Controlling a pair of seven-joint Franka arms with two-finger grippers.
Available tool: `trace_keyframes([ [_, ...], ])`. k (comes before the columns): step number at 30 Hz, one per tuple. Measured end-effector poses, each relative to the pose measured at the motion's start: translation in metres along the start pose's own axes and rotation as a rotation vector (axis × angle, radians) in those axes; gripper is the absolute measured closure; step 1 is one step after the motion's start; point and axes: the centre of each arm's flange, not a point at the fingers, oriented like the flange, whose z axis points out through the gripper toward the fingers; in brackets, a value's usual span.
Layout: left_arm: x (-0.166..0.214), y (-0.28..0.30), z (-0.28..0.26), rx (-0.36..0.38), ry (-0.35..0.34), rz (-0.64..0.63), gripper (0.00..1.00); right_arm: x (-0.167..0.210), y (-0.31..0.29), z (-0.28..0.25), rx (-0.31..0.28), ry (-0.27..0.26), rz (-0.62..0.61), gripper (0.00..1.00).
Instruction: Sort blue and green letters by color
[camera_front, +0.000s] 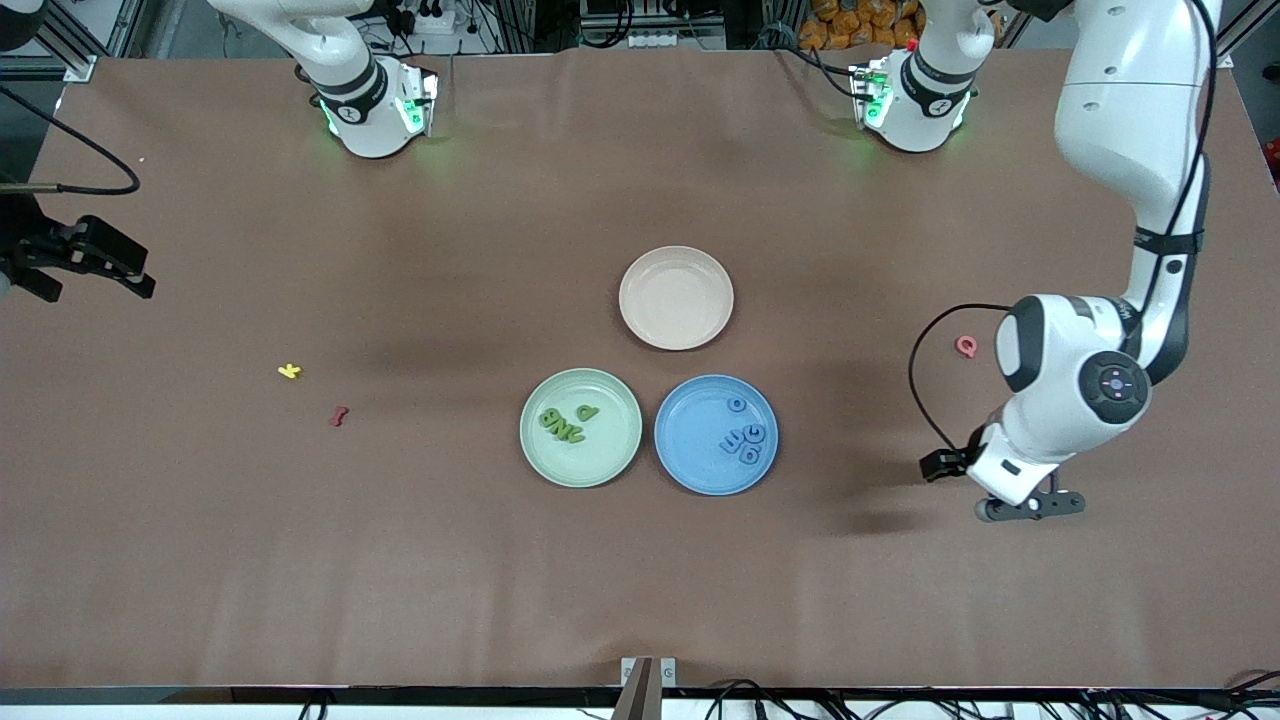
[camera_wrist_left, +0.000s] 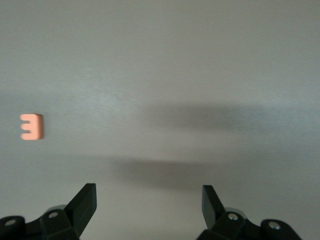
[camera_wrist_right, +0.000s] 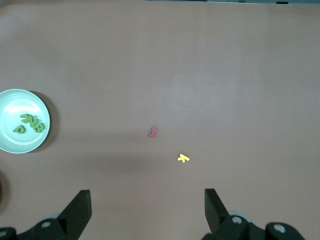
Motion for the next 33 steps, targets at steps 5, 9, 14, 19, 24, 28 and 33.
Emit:
trace_keyframes([
  [5,0.005,-0.014,-0.01,0.0,0.017,-0.001,0.06,0.0,0.0,0.0,0.0,0.0,0.0,0.0],
  [9,0.009,-0.013,-0.033,-0.006,0.047,0.001,0.0,0.0,0.0,0.0,0.0,0.002,0.0,0.0],
  [14,0.013,-0.008,-0.071,-0.015,0.089,0.006,0.0,0.0,0.0,0.0,0.0,0.002,0.001,0.0],
  [19,0.014,-0.007,-0.113,-0.022,0.134,0.007,0.0,0.0,-0.002,-0.001,0.0,0.004,-0.004,0.0],
  [24,0.014,-0.007,-0.152,-0.03,0.184,0.007,0.0,0.001,-0.004,-0.001,0.0,0.005,-0.008,0.0],
  [28,0.011,-0.008,-0.181,-0.034,0.209,0.007,0.0,0.001,-0.006,-0.001,0.0,0.006,-0.011,0.0],
  [33,0.004,-0.01,-0.213,-0.036,0.211,0.005,0.0,0.001,-0.01,-0.001,0.001,0.006,-0.018,0.0],
])
